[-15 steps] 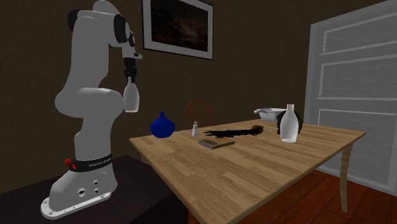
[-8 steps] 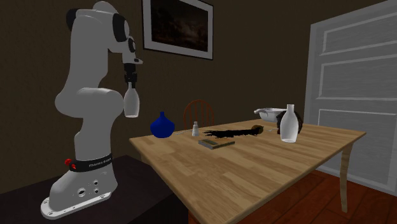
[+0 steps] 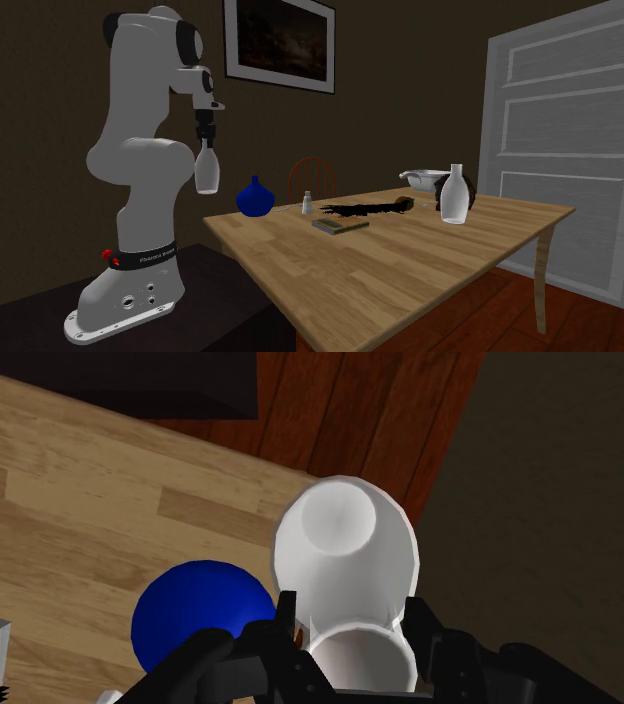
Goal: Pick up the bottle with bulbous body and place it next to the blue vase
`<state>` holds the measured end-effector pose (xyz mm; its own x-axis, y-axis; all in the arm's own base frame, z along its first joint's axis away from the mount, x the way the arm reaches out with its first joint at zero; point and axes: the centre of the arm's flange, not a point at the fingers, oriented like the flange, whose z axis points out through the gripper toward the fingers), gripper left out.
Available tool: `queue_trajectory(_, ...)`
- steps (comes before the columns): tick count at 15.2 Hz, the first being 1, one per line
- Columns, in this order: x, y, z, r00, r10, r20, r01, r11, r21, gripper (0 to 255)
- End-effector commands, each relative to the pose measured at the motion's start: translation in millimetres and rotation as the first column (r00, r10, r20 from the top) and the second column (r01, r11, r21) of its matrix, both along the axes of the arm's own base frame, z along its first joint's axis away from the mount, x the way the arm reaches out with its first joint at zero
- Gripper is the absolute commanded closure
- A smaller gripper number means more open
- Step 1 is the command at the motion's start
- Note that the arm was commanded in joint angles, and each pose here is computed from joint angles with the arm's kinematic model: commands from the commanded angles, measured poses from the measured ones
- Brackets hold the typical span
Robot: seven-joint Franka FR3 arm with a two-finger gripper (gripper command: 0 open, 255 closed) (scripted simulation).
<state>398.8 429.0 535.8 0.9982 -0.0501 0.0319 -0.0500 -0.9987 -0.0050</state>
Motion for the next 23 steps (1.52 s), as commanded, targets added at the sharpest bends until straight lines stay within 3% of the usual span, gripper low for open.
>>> queue_trajectory(1, 0, 0, -11, 1.000, 0.000, 0.001, 0.000, 1.000, 0.001, 255)
queue_trajectory(18, 0, 0, -100, 1.000, 0.000, 0.001, 0.000, 1.000, 0.001, 255)
queue_trajectory(23, 0, 0, -103, 1.000, 0.000, 0.001, 0.000, 1.000, 0.001, 255)
